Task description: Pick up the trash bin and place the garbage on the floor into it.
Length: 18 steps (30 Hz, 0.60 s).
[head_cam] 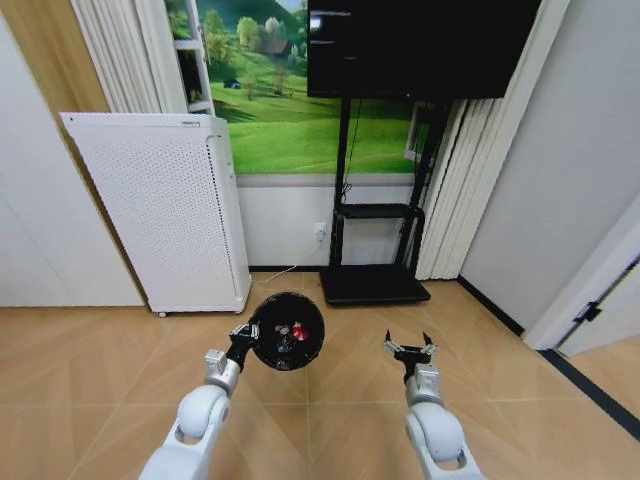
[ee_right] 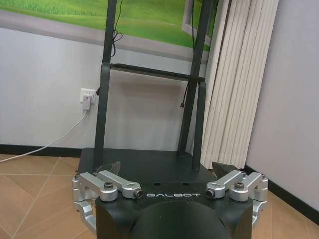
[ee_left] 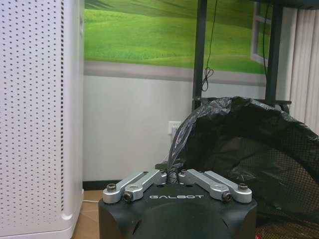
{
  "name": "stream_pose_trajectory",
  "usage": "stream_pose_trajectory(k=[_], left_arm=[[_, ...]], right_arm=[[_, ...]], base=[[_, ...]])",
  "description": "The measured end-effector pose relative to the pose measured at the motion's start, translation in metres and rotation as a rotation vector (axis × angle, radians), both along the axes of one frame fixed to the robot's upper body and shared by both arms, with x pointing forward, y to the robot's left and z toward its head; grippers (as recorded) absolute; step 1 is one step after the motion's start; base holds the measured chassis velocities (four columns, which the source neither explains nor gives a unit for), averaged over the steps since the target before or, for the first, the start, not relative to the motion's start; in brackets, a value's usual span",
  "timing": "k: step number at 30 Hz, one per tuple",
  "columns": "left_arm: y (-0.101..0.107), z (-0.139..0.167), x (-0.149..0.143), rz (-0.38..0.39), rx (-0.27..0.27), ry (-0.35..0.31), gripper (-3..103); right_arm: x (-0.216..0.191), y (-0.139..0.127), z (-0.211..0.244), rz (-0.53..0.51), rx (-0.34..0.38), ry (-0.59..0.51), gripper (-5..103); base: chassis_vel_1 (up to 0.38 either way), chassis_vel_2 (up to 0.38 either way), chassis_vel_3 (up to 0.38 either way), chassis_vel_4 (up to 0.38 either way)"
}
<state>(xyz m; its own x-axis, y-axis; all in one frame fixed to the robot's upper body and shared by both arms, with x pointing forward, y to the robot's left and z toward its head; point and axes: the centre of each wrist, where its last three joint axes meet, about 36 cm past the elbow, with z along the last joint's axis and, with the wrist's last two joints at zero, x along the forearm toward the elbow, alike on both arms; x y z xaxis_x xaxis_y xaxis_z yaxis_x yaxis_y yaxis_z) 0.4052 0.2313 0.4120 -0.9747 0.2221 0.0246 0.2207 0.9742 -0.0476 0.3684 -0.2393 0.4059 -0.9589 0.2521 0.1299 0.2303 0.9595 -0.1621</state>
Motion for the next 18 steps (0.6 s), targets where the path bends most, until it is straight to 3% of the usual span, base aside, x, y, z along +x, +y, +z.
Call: stream_pose_trajectory(k=[6,11,18], left_arm=[[0.006,0.007,-0.01,0.049,0.001,-0.006,4],[0.024,0.012,-0.027,0.096,0.018,-0.002,4],[0.026,0.011,-0.029,0.101,0.018,0.0,4]], right_arm=[[0.001,-0.003,-0.002,-0.009,-0.003,0.004,100],[0.001,-0.004,-0.004,-0.011,-0.005,0.006,100],[0.001,-0.004,-0.005,-0.011,-0.005,0.006,100]], base=[[0.0,0.0,0.0,0.0],[0.0,0.0,0.0,0.0],[0.0,0.0,0.0,0.0]])
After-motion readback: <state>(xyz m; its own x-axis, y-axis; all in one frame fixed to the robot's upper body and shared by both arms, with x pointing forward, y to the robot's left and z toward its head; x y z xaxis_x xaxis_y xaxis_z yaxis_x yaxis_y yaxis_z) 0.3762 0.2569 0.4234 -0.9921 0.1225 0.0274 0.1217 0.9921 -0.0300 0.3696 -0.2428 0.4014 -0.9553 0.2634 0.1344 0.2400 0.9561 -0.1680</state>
